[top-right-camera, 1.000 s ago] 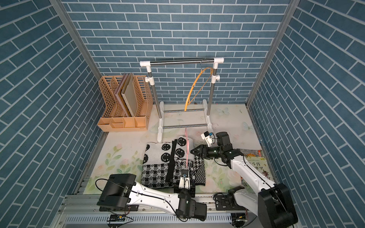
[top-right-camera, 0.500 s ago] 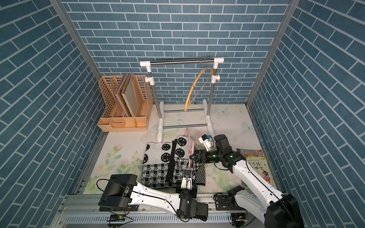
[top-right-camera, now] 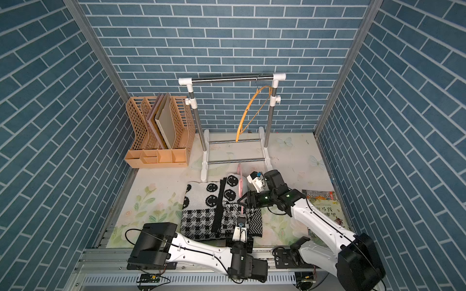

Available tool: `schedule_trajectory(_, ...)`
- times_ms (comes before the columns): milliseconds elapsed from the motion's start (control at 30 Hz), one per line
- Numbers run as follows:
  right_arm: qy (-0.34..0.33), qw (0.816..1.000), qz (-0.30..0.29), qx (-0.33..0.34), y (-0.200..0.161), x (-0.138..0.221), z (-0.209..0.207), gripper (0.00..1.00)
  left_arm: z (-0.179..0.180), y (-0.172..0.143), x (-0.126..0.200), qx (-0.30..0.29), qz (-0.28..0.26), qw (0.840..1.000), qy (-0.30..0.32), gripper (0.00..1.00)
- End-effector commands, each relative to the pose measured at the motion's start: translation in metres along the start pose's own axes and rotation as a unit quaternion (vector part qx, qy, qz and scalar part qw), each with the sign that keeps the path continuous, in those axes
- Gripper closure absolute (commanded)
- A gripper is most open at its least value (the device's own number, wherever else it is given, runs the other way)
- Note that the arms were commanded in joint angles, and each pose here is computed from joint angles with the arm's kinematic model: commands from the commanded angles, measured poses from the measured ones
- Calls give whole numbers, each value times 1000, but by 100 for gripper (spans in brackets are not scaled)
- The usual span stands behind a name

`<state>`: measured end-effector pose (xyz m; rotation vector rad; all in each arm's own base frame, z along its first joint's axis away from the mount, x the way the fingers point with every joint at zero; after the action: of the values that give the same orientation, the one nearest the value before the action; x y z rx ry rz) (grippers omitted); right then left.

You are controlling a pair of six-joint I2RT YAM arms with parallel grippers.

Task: Hang the scarf on the hanger

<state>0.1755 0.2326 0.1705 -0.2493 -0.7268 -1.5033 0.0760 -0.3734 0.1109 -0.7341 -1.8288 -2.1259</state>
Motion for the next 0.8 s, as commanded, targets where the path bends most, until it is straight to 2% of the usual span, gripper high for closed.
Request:
schedule_trajectory(0,-52,996,-41,53,18,30,18,35,-18,-34,15,-22,48,998,-34,100)
schedule_trajectory(167,-75,995,-41,43,9,52,25,33,-17,-37,13,-28,52,998,-28,100)
schedule_trajectory(233,-63,996,-45,50,7,61,35,20,-18,-38,11,-30,54,998,-26,100)
schedule_trajectory(300,-47,996,-44,55,5,67,45,12,-18,-38,11,-33,54,998,-24,100)
schedule_trajectory(400,-37,997,-31,52,3,69,52,10,-18,-39,10,-34,56,998,-22,100)
schedule_trajectory(533,-20,999,-13,48,0,66,58,10,-18,-40,11,-36,57,997,-22,100)
schedule_trajectory(633,-50,997,-22,45,6,68,51,12,-18,-40,11,-36,58,997,-22,100)
schedule_trajectory(700,-78,996,-18,32,8,66,42,19,-18,-40,11,-35,59,997,-22,100)
schedule_trajectory(767,-91,996,-17,16,13,62,38,30,-18,-40,11,-37,58,997,-22,100)
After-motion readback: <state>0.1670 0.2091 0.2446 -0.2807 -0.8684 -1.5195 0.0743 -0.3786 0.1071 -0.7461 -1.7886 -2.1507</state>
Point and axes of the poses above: each gripper's point midway between its finger pads, its own x axis back along the fingers, its own z axis along the line the jaws close on, y = z × x, the point moved 2 cm from there along x, back along the fingers, and after that the axes turned 8 degrees about -x, right-handed, at the moved point
